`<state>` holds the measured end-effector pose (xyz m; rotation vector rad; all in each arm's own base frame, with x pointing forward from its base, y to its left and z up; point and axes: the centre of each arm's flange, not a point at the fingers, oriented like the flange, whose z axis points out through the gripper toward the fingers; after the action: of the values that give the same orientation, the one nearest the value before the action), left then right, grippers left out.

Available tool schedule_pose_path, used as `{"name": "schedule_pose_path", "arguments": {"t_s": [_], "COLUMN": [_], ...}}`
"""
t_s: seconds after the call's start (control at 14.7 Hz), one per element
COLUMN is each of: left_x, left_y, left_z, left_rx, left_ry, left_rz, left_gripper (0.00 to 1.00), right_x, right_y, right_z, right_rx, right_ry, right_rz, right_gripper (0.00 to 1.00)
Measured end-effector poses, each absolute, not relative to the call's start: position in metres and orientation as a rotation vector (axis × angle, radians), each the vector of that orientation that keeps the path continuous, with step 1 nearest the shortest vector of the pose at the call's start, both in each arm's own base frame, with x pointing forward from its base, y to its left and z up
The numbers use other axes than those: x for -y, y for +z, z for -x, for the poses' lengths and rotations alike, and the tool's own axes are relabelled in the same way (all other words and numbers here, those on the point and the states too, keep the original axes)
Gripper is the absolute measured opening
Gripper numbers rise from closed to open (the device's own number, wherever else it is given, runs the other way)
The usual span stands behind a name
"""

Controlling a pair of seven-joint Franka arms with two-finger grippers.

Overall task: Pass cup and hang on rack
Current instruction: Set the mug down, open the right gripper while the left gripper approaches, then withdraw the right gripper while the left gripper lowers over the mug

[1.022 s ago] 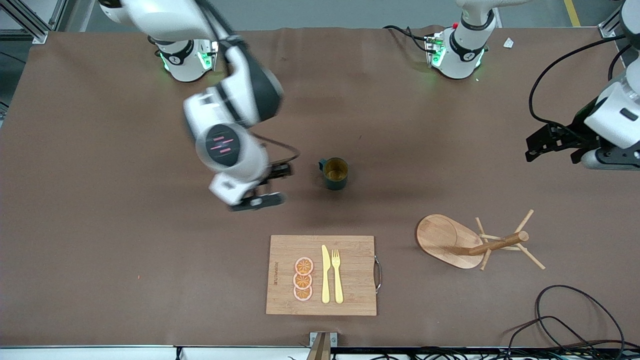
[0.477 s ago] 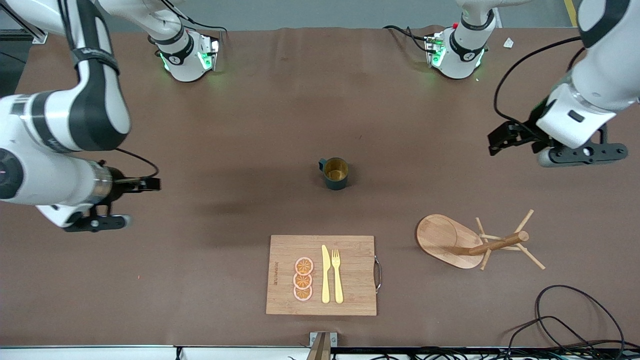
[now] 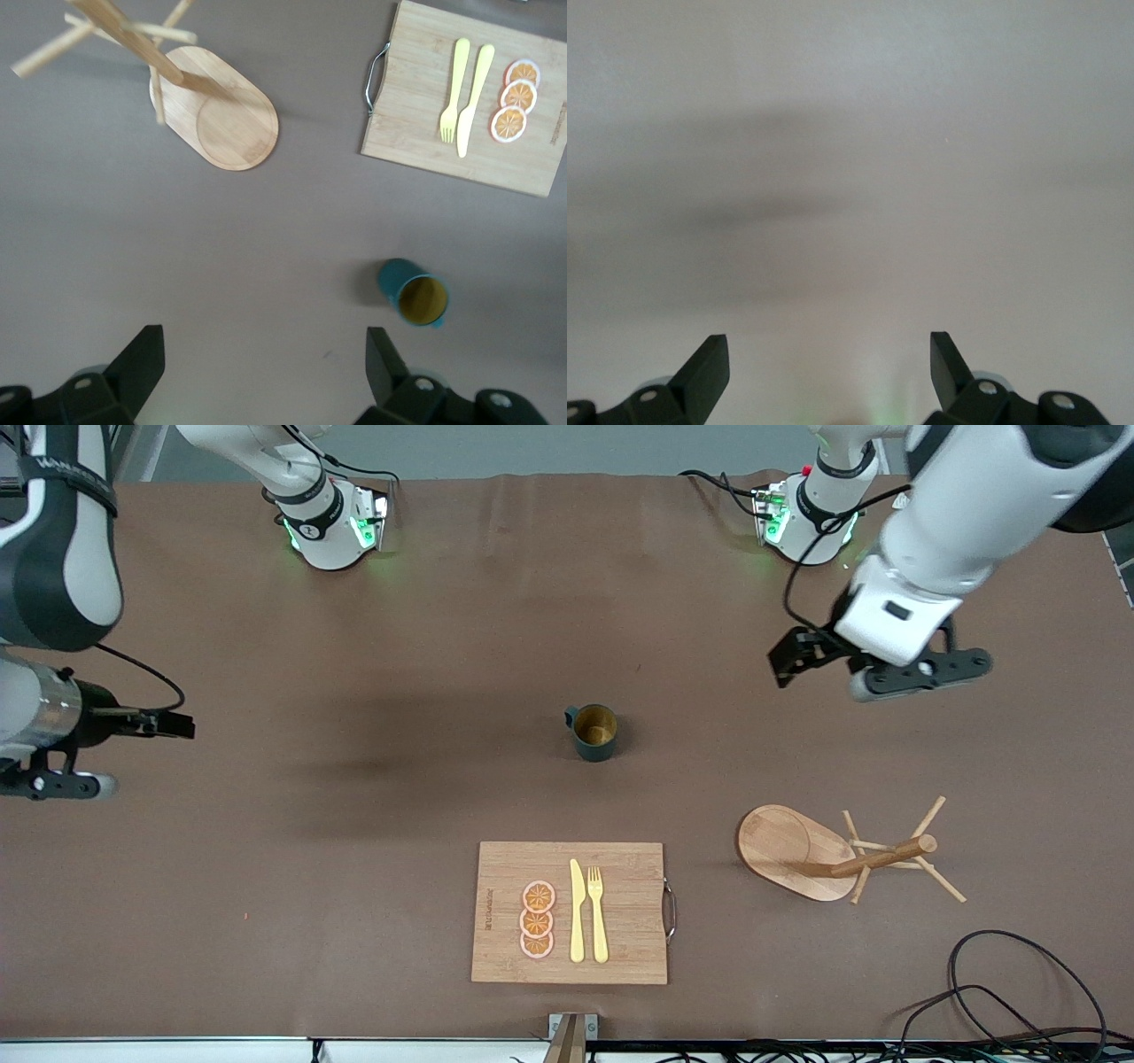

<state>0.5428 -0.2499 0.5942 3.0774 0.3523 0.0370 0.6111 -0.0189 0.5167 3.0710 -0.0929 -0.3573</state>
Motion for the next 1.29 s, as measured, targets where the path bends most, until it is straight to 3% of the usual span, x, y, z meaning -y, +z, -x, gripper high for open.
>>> {"name": "schedule_pose_path", "arguments": {"t_s": [0.48, 0.82, 1.29], "left_x": [0.393, 0.469, 0.570], "left_y": [0.530, 0.481, 0.351], "left_z": [-0.497, -0.470, -0.393], "left_rx": [-0.637, -0.946, -1.049], "left_ry": [0.185, 0.464, 0.777], "left_rz": [-3.187, -3.160, -3.154], "left_gripper": [1.00, 1.00, 1.00], "right_x": [0.024, 0.018, 0.016], "right_y": [0.539, 0.563, 0.585], "right_z": [-0.578, -0.568, -0.557], "right_rx": [0.089, 0.066, 0.062], "right_ry": [-0.317, -0.252, -0.209], "right_rz": [-3.108, -3.125, -3.127], "right_gripper": [1.00, 1.00, 1.00]}}
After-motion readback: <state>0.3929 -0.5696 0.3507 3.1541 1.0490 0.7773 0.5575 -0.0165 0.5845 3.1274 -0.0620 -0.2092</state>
